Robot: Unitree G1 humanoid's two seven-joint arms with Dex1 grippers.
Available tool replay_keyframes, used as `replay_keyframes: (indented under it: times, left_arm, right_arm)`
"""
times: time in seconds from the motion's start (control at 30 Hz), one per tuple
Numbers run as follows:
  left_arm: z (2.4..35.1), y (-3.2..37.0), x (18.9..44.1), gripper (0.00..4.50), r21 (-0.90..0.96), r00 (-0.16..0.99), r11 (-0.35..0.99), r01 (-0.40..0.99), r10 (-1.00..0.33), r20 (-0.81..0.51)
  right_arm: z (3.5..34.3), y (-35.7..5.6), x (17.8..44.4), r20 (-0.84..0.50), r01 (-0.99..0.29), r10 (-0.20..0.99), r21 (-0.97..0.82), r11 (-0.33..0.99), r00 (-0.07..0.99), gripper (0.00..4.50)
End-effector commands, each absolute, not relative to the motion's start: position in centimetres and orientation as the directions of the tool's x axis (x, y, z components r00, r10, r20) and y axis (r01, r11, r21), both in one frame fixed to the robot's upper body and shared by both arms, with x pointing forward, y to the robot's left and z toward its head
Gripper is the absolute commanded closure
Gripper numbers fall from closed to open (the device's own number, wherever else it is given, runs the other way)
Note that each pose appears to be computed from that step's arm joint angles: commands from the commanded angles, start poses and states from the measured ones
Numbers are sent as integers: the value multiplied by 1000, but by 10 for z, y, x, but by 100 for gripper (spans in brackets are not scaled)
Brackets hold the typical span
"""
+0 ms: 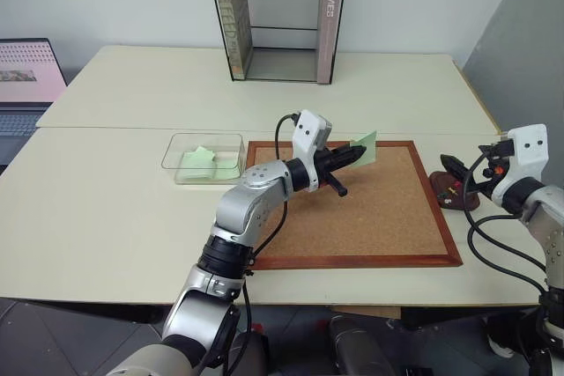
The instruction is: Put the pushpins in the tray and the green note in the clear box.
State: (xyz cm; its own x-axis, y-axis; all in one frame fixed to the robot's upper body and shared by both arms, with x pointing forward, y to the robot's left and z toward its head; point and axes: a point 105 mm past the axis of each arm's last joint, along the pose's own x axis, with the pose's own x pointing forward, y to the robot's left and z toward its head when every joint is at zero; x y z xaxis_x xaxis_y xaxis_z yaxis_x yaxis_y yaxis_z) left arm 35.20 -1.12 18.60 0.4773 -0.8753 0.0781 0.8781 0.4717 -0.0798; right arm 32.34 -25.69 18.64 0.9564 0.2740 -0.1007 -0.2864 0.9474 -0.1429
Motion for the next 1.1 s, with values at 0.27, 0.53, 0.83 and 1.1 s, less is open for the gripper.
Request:
replay_keyframes:
  times: [0.27,0.53,0.83,1.1]
  left_arm:
    - [224,55,380,450,55,721,734,677,-677,148]
    - [245,160,362,450,175,918,916,362,-383,106]
    - [211,228,353,450,357,979,913,200,-177,-98]
    - [190,238,360,450,399,974,893,206,-147,-174]
  right_arm:
    - [229,-175,289,13,-655,670,-197,730,742,3]
    - [234,-120,294,-16,-834,846,-178,522,533,3]
    - [217,-72,319,-88,-903,913,-210,374,399,3]
    - [207,-59,309,-167,-942,940,-209,261,297,3]
